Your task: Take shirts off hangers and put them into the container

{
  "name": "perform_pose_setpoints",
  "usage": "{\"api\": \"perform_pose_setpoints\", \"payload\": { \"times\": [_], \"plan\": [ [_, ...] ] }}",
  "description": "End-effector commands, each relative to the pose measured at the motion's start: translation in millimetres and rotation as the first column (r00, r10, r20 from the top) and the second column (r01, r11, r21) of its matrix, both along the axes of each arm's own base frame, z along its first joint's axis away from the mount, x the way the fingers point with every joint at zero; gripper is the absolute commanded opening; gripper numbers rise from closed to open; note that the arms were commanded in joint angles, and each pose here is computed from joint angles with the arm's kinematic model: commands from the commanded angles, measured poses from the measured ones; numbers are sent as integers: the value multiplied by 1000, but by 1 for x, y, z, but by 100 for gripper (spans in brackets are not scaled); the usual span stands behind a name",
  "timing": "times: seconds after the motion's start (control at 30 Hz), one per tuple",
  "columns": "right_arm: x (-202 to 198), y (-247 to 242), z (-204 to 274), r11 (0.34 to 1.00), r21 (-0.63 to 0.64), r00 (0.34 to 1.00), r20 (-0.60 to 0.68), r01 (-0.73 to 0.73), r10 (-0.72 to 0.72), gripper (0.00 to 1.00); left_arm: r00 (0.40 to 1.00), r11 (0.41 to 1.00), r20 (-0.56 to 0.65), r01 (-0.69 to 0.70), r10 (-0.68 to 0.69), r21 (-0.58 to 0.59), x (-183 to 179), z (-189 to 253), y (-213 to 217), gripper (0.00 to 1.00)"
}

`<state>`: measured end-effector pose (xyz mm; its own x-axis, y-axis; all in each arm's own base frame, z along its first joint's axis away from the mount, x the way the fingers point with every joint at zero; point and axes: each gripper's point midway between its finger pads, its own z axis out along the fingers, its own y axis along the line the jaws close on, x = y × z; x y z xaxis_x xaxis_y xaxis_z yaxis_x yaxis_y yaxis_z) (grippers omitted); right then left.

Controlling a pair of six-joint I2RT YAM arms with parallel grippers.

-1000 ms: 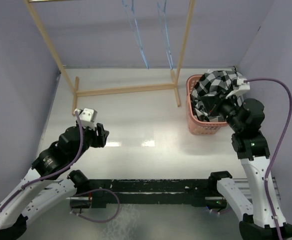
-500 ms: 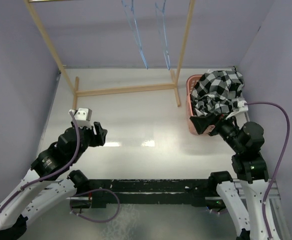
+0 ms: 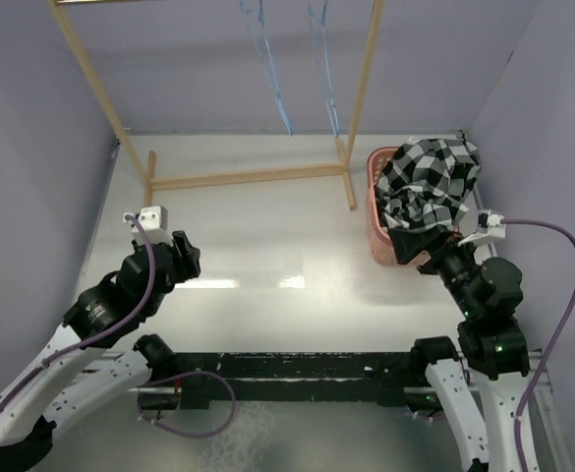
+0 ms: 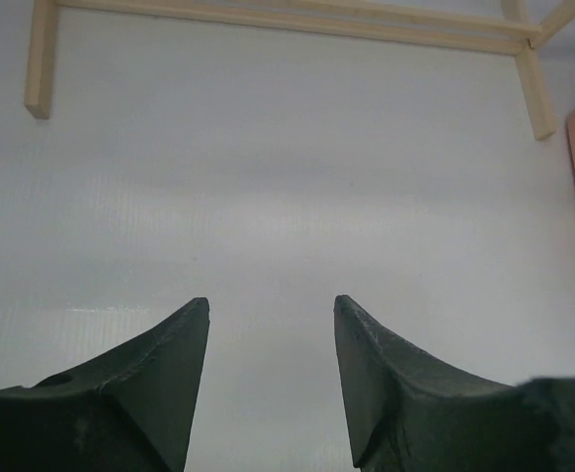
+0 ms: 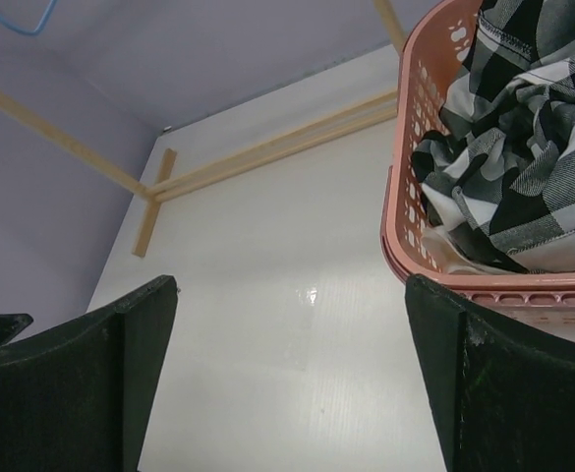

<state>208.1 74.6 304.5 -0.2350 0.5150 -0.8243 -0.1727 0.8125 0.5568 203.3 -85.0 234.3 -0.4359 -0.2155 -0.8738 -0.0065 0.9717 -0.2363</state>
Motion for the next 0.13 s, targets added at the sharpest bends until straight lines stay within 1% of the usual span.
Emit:
{"api": "perform_pose_setpoints", "payload": {
  "times": [0.0, 0.03, 0.1],
  "plan": [
    [-4, 3, -2, 1000, 14, 1000, 15, -18, 17, 100, 995, 995, 41, -86, 88, -53, 3, 20, 10, 53],
    [-5, 4, -5, 1000, 12, 1000, 12, -26, 26, 100, 996, 995, 40, -78, 80, -55, 3, 20, 8, 51],
    [-7, 5, -9, 1000, 6, 1000, 7, -31, 31, 100, 997, 997, 31, -64, 65, -38, 4, 22, 6, 56]
  ]
}}
